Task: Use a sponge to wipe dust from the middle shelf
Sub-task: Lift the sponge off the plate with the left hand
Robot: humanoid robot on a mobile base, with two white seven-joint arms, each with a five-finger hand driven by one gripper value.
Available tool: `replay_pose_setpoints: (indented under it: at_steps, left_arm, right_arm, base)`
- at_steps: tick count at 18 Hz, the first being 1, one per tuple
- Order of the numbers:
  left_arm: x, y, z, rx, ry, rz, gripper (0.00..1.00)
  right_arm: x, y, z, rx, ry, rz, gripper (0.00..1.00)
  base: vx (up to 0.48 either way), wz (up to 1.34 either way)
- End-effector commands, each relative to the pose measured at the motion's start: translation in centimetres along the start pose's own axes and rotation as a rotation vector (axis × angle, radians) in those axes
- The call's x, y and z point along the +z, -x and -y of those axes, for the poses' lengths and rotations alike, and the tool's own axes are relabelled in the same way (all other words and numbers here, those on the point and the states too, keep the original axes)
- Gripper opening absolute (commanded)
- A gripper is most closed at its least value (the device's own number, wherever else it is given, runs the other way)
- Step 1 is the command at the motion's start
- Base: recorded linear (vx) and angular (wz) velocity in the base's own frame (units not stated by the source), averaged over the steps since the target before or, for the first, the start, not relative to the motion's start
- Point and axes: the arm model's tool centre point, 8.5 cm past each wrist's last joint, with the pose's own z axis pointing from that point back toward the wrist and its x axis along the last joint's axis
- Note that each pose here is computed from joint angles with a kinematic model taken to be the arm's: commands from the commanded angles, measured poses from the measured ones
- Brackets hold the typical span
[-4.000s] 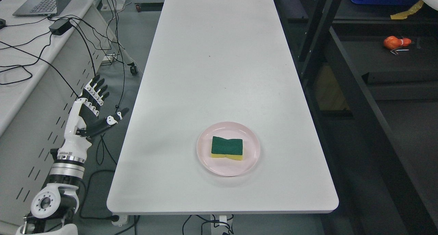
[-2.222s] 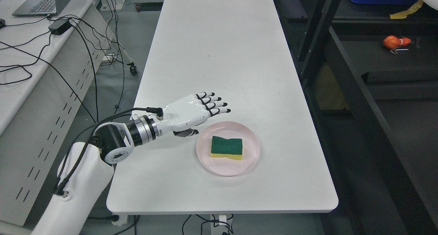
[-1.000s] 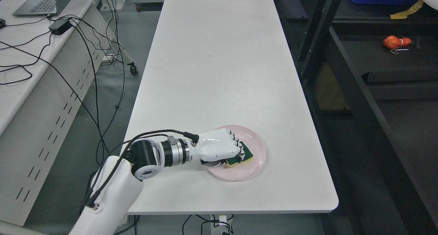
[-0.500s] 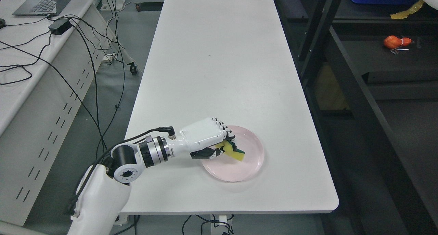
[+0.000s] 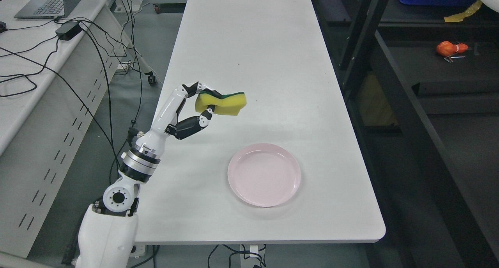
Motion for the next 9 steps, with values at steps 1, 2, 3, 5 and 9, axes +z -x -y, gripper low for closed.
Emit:
replay_pose_setpoints:
  at_steps: [1, 2, 3, 5, 9]
  left_arm:
    - [5.3, 0.1, -5.4, 0.23, -0.492, -0.081, 0.0]
    - [5.8, 0.2, -5.6, 0.229, -0.533, -0.089, 0.0]
    - [6.4, 0.2, -5.6, 0.225, -0.536, -0.089, 0.0]
    - [7.3, -0.6, -5.6, 0.225, -0.527, -0.074, 0.0]
    - [8.4, -0.5, -6.7, 0.219, -0.561, -0.108, 0.0]
  right_arm:
    - [0.0, -0.9, 1.0, -0.002, 0.016, 0.021, 1.0]
    - [0.0, -0.9, 1.0, -0.002, 0.016, 0.021, 1.0]
    - [0.0, -1.0, 1.0, 0.0, 0.015, 0.023, 1.0]
    - [0.0, -0.9, 1.0, -0.002, 0.016, 0.021, 1.0]
    - [0.0, -0.9, 1.0, 0.0, 0.016, 0.021, 1.0]
  base:
    - [0.002, 0.01]
    - [-0.022, -0.01]
    - [-0.022, -0.01]
    - [-0.05, -0.12]
    - [-0.123, -0.25]
